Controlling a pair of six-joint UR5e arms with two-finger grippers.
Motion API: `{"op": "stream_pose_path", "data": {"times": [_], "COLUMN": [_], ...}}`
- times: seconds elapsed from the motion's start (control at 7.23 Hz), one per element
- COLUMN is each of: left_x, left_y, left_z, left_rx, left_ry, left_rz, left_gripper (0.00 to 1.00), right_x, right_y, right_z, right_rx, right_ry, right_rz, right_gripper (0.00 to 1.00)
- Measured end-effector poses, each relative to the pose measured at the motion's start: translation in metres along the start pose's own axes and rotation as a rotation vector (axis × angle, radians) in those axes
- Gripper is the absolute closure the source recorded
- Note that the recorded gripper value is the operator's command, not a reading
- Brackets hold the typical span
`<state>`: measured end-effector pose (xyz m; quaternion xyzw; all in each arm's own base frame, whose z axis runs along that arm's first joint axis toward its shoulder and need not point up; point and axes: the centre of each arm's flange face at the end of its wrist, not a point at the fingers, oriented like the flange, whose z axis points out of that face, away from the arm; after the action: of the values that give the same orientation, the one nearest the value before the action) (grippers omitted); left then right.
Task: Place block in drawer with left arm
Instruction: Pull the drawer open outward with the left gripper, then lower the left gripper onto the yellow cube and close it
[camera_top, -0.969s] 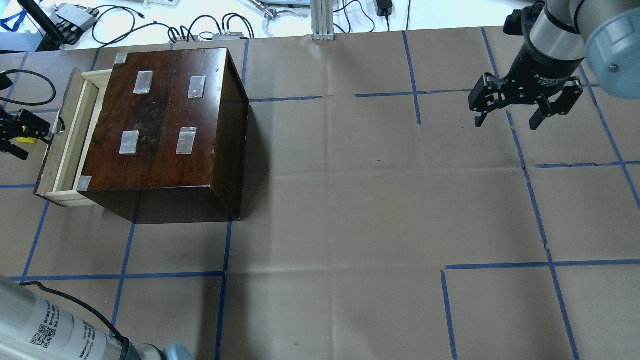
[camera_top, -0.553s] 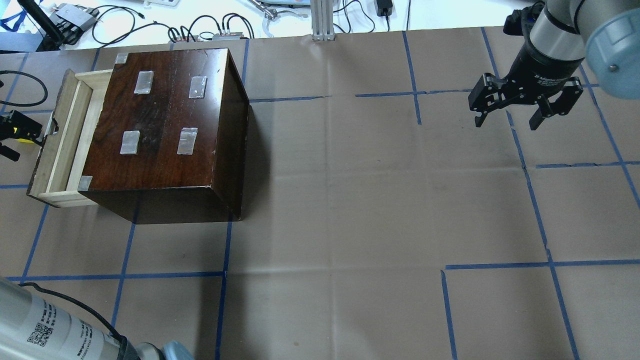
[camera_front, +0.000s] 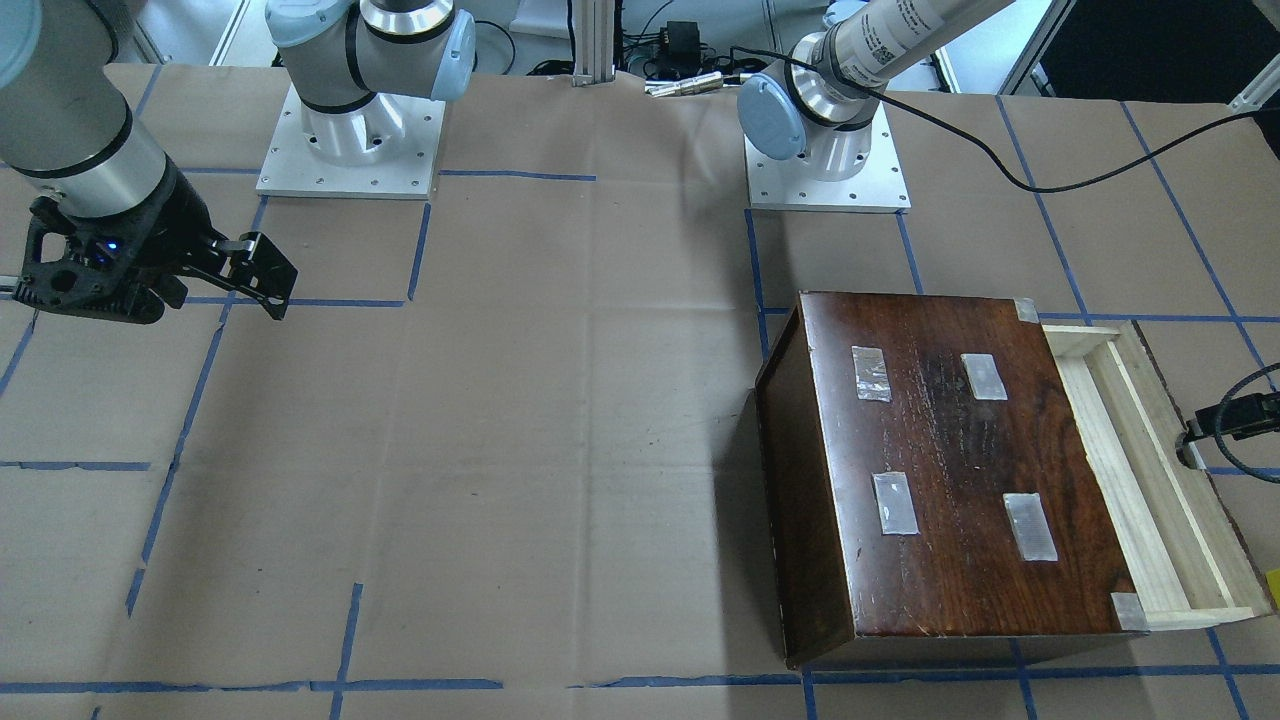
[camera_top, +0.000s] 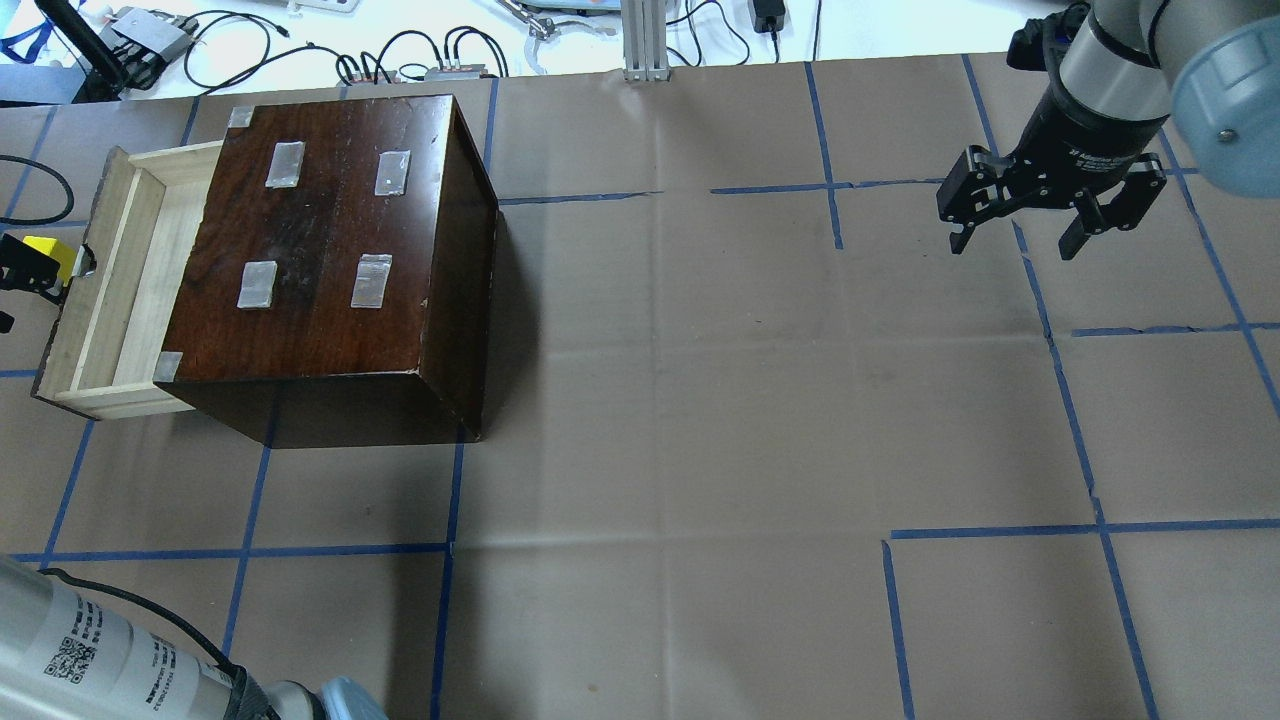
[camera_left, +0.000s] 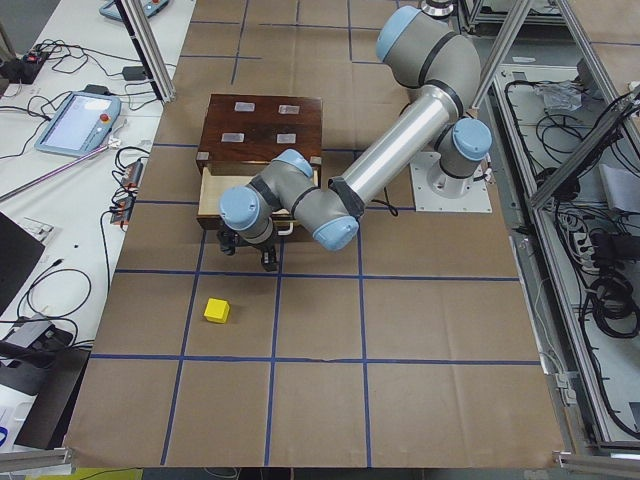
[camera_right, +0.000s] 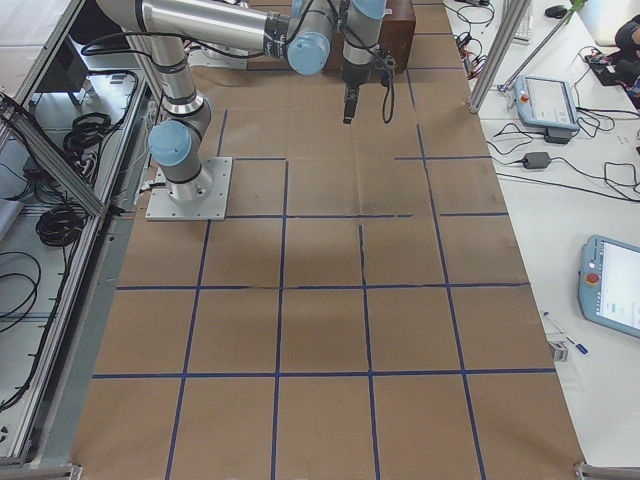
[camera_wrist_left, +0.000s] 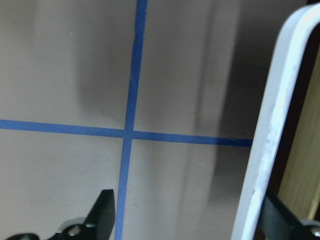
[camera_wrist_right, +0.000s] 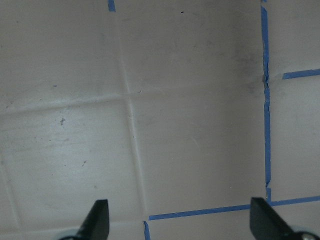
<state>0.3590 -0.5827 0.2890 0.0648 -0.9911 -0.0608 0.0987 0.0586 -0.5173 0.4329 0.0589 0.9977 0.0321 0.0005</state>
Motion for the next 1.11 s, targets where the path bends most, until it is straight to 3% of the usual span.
{"op": "stream_pose_path", "data": {"times": [0.69, 1.11], "left_x": [-0.009, -0.045], "left_y": [-0.006, -0.046], "left_z": [-0.018, -0.042], "left_rx": [0.031, 0.058], "left_ry": [-0.025, -0.128], "left_rz": [0.013, 0.026], "left_gripper": [0.01, 0.01], "right_x": [0.0, 0.0], "right_y": [0.0, 0.0], "right_z": [0.001, 0.001], "right_rx": [-0.001, -0.001], "right_ry": [0.0, 0.0], "right_rz": [0.0, 0.001], "right_gripper": [0.0, 0.0]}}
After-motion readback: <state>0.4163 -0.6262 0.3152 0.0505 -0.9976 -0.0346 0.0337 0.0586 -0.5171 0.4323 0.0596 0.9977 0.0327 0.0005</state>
